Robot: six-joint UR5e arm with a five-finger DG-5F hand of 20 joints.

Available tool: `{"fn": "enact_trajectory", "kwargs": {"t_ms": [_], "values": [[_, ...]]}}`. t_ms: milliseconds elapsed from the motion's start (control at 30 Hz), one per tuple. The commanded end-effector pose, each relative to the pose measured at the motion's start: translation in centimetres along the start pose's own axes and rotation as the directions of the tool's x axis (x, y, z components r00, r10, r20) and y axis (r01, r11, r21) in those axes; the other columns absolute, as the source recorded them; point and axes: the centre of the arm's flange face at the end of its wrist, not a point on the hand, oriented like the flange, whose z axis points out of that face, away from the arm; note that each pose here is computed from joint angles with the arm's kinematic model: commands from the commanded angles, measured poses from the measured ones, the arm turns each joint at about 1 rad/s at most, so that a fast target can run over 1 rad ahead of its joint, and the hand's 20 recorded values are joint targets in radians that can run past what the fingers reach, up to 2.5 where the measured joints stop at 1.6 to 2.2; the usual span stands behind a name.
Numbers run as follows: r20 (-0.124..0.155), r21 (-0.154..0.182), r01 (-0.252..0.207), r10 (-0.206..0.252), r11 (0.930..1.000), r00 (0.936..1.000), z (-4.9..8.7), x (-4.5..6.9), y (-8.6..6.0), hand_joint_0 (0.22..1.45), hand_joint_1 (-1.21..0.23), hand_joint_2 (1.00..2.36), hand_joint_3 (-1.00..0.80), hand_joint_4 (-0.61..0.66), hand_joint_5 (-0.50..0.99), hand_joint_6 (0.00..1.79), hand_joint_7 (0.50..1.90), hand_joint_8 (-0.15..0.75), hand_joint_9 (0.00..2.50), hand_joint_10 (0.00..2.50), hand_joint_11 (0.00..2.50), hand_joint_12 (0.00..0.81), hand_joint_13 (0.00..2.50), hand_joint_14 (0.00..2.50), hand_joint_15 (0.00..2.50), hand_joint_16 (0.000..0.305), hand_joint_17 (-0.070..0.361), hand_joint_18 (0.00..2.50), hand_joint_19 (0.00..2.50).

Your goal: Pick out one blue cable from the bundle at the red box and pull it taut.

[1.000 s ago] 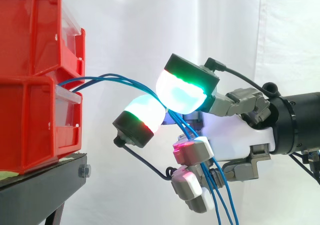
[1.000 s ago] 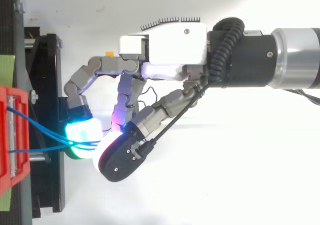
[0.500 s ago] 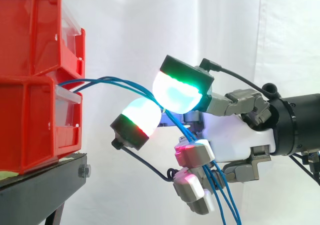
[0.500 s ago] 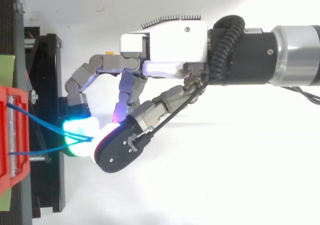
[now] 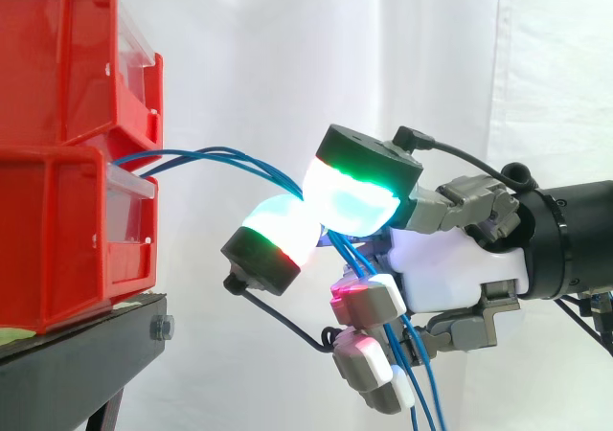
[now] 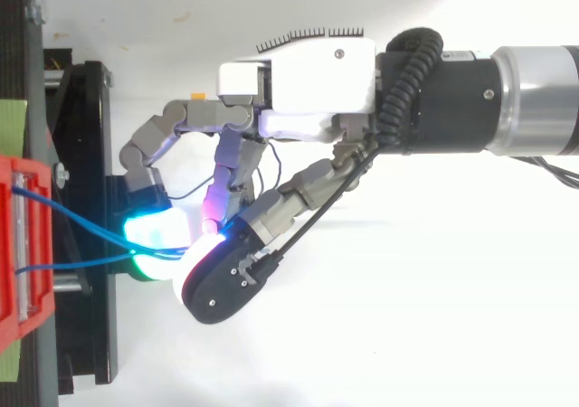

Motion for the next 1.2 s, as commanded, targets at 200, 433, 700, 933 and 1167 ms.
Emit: {"fn": "enact_trajectory", "kwargs": {"t_ms": [200, 433, 700, 933, 1167], "values": [[-0.002, 0.0, 0.002, -0.002, 1.0, 1.0, 0.01, 0.02, -0.02, 0.77, -0.86, 1.0, -0.5, -0.22, -0.12, 0.95, 1.42, 0.326, 1.32, 0.03, 0.85, 0.361, 1.11, 0.02, 0.61, 0.05, 0.113, 0.97, 0.79], [-0.002, 0.001, 0.017, -0.017, 0.9998, 0.9998, -0.02, 0.02, -0.09, 0.72, -0.88, 1.0, -0.5, -0.19, -0.1, 0.94, 1.33, 0.328, 1.38, 0.04, 0.87, 0.358, 1.14, 0.03, 0.62, 0.049, 0.111, 0.99, 0.81], [-0.005, 0.007, 0.017, -0.017, 0.9998, 0.9998, -0.11, 0.06, -0.39, 0.73, -0.9, 1.0, -0.5, -0.22, -0.09, 0.94, 1.32, 0.316, 1.42, 0.04, 0.88, 0.352, 1.16, 0.03, 0.63, 0.048, 0.109, 1.0, 0.8], [-0.005, 0.007, 0.017, -0.017, 0.9998, 0.9998, -0.11, 0.06, -0.39, 0.69, -0.94, 1.0, -0.5, -0.2, -0.08, 0.94, 1.28, 0.306, 1.44, 0.03, 0.88, 0.345, 1.17, 0.03, 0.63, 0.048, 0.107, 1.0, 0.81], [-0.007, 0.007, 0.017, -0.017, 0.9998, 0.9998, -0.17, -0.23, -0.41, 0.52, -0.91, 1.0, -0.5, -0.05, -0.07, 0.9, 1.0, 0.312, 1.42, 0.03, 0.85, 0.364, 1.17, 0.03, 0.63, 0.052, 0.118, 1.02, 0.81]]}}
